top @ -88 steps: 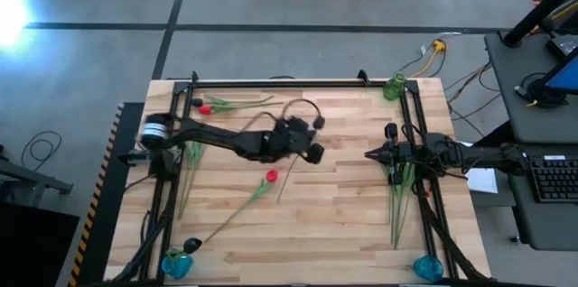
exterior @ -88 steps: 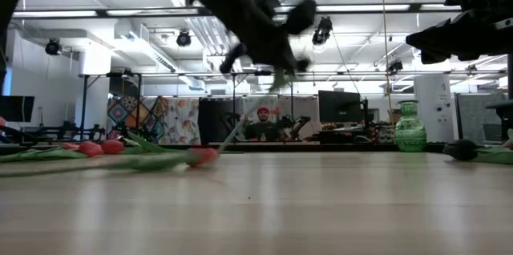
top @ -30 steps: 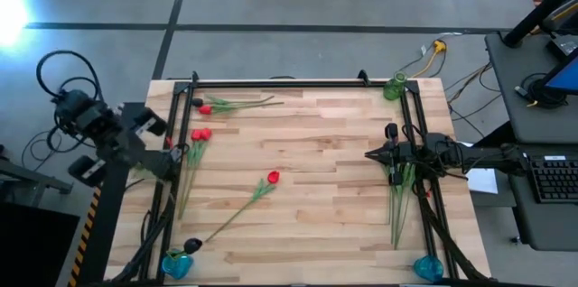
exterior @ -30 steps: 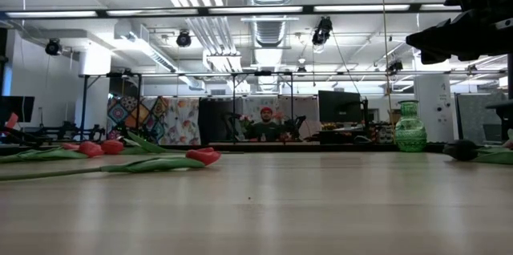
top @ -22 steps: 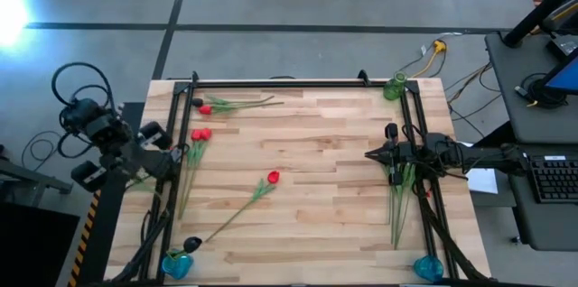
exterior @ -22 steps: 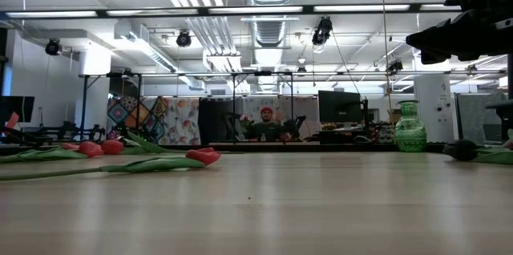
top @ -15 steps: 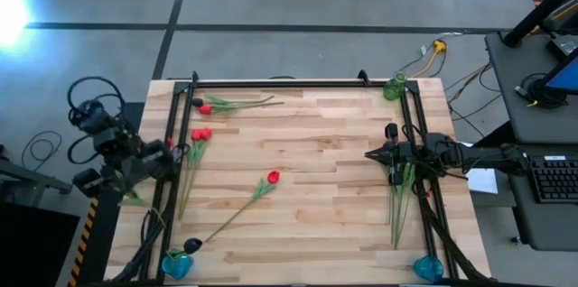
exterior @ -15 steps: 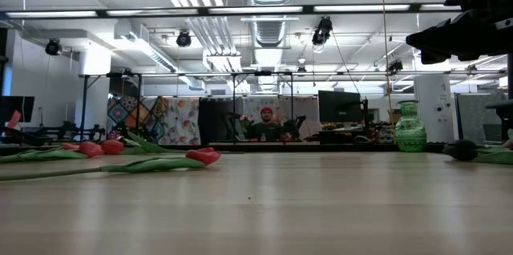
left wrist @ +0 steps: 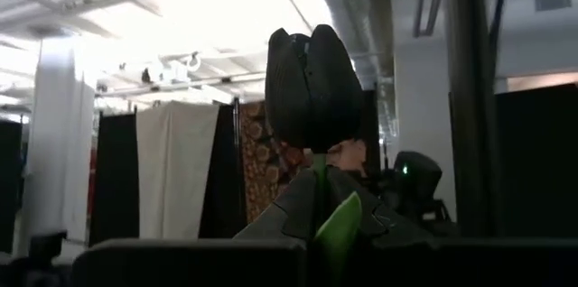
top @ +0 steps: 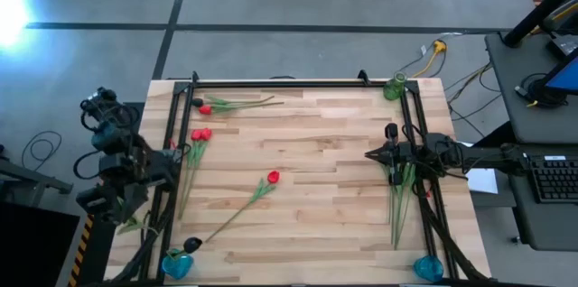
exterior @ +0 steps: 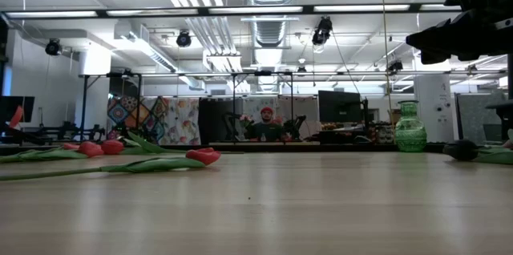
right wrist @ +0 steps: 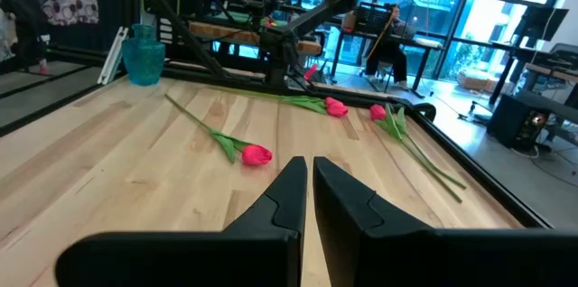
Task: Sort flowers into vase by color
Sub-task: Put the black tulip into the left blue vase
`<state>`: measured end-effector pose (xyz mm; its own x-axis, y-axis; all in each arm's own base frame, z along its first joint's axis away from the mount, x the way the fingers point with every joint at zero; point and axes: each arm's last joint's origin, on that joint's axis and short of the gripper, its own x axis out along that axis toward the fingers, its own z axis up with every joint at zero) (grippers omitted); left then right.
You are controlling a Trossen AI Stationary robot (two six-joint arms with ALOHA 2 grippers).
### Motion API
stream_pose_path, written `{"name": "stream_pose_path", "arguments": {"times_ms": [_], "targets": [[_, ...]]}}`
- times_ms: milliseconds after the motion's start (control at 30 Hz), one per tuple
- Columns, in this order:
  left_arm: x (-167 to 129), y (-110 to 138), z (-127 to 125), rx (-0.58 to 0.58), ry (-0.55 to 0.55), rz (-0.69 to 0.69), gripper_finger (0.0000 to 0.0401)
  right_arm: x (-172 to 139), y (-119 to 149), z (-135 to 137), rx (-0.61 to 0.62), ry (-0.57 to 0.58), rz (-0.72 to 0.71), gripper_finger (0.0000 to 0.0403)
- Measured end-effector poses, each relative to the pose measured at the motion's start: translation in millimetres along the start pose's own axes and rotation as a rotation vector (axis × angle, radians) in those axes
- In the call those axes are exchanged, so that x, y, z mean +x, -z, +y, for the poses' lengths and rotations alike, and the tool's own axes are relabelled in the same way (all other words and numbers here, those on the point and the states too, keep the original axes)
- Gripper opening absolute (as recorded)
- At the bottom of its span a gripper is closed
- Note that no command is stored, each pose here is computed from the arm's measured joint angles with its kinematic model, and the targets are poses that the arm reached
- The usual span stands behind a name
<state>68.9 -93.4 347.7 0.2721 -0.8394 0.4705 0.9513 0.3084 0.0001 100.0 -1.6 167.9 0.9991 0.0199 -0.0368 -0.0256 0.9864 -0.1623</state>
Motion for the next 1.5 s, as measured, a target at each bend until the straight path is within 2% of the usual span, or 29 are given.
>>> {"name": "stream_pose_path", "arguments": {"times_ms": [167, 333, 567, 667, 867, 1033, 1167, 1500], "targets": [[14, 14, -4, 0.051, -0.038, 0.026, 0.0000, 0, 0, 0, 0.000, 0.000, 0.000, 0.0018], [30, 25, -15, 0.096, -0.014, 0.039, 0.0000, 0, 0, 0, 0.000, 0.000, 0.000, 0.0018], [42, 42, -23, 0.120, -0.128, 0.107, 0.0000, 0, 0, 0, -0.002, 0.000, 0.000, 0.0018], [46, 50, -24, 0.117, -0.139, 0.126, 0.0000, 0, 0, 0, 0.000, 0.000, 0.000, 0.0018], [51, 51, -26, 0.104, -0.132, 0.097, 0.0000, 0, 0, 0, -0.001, 0.000, 0.000, 0.0018], [51, 34, -26, 0.121, -0.165, 0.039, 0.0000, 0, 0, 0, -0.001, 0.000, 0.000, 0.0018], [49, 30, -25, 0.118, -0.189, 0.023, 0.0000, 0, 0, 0, 0.000, 0.000, 0.000, 0.0018], [57, 50, -25, 0.058, -0.191, 0.060, 0.0000, 0, 0, 0, 0.000, 0.000, 0.000, 0.0018]]}}
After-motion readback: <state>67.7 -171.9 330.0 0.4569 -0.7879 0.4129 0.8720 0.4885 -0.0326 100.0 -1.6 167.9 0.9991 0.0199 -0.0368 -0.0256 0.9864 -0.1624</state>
